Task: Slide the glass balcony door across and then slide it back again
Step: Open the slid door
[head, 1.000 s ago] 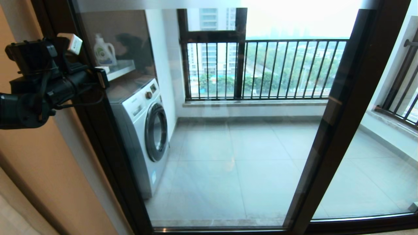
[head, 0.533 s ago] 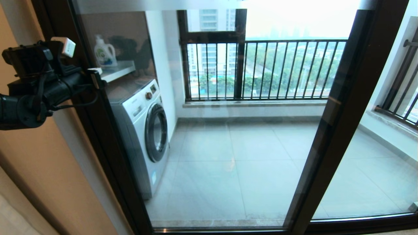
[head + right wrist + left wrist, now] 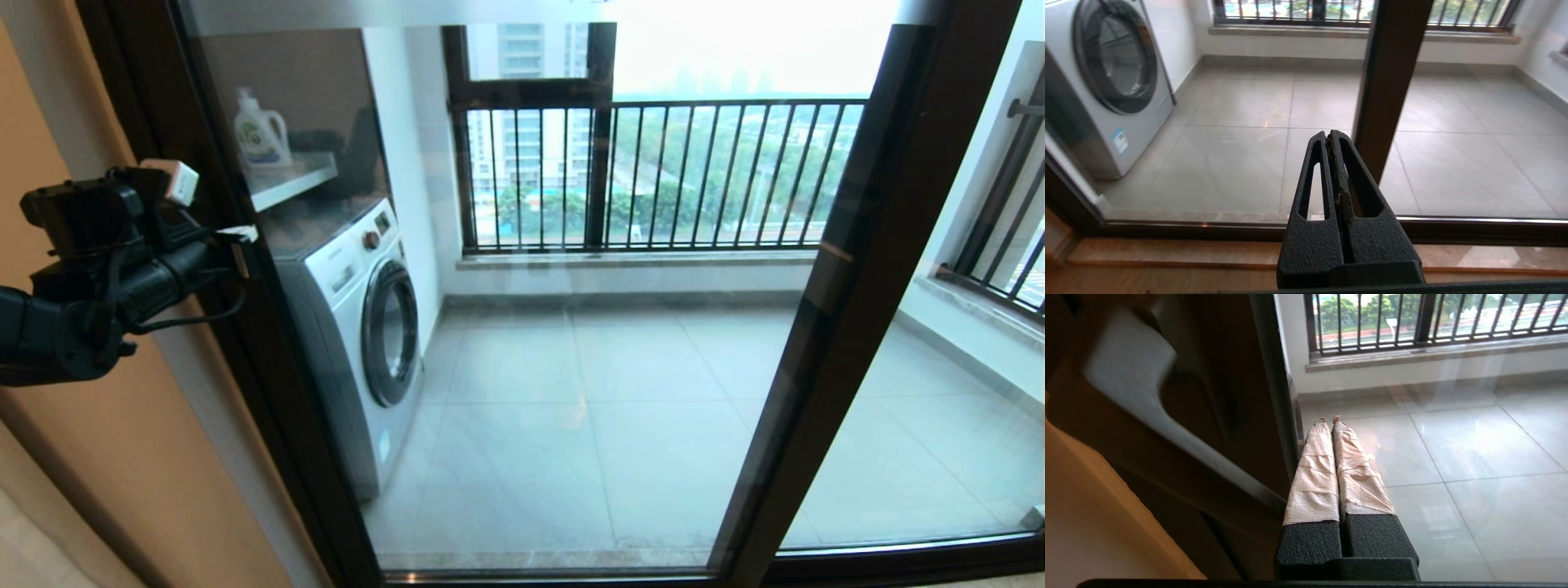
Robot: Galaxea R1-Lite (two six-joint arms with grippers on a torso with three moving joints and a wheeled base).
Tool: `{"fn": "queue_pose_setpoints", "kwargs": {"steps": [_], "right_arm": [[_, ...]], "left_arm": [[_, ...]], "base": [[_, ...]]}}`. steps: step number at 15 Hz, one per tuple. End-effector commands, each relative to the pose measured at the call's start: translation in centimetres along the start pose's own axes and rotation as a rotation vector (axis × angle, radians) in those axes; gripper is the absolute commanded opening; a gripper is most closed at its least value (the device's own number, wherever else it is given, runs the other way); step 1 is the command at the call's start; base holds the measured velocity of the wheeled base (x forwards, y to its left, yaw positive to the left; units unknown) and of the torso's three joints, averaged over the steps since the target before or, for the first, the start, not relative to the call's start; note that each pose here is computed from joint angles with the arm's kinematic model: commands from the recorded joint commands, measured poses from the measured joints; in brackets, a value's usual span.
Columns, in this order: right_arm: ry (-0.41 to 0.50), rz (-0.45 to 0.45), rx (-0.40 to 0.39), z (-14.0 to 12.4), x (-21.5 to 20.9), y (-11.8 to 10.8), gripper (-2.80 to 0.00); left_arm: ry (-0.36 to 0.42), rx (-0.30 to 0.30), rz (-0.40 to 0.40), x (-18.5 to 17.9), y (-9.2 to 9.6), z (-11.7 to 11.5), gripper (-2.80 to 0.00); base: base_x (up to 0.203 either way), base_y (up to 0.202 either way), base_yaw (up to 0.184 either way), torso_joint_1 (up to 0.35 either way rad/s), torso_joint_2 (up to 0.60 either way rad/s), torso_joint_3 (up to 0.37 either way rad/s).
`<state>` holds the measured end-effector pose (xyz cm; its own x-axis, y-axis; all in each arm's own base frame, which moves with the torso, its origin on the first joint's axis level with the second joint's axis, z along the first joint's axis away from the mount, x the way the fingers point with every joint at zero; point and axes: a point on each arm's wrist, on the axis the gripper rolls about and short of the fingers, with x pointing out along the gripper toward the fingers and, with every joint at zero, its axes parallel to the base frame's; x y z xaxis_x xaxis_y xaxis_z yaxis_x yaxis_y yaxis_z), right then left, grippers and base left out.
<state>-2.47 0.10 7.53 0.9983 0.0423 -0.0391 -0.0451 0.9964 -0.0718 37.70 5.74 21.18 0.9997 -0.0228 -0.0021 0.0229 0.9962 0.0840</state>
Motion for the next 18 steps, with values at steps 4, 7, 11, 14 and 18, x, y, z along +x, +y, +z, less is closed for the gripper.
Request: {"fn": "queue_pose_setpoints", "kwargs": {"steps": [4,7,11,14,18], "right_arm": [[0.002,0.001,0.0,0.0,0.0,0.0,-2.8],[0.001,0.001,0.0,0.0,0.0,0.0,-2.8],[0.002,0.001,0.0,0.0,0.0,0.0,-2.8],[0.001,0.001,0.0,0.0,0.0,0.0,-2.8],[0.001,0.001,0.0,0.0,0.0,0.0,-2.8]], "left_arm": [[0.003,0.001,-0.001,-0.1,0.0,-0.6,-2.8],[0.03,0.001,0.011,-0.5,0.3,-1.4,-2.8],[0.044,0.02,0.048,-0.5,1.8,-2.7,-2.8],[0.051,0.02,0.073,-0.6,2.8,-3.7,-2.8],[0.043,0.021,0.079,-0.9,2.9,-3.3,-2.8]], "base": [[0.0,0.0,0.0,0.0,0.0,0.0],[0.0,0.0,0.0,0.0,0.0,0.0],[0.0,0.0,0.0,0.0,0.0,0.0],[0.0,0.0,0.0,0.0,0.0,0.0],[0.0,0.0,0.0,0.0,0.0,0.0]]}}
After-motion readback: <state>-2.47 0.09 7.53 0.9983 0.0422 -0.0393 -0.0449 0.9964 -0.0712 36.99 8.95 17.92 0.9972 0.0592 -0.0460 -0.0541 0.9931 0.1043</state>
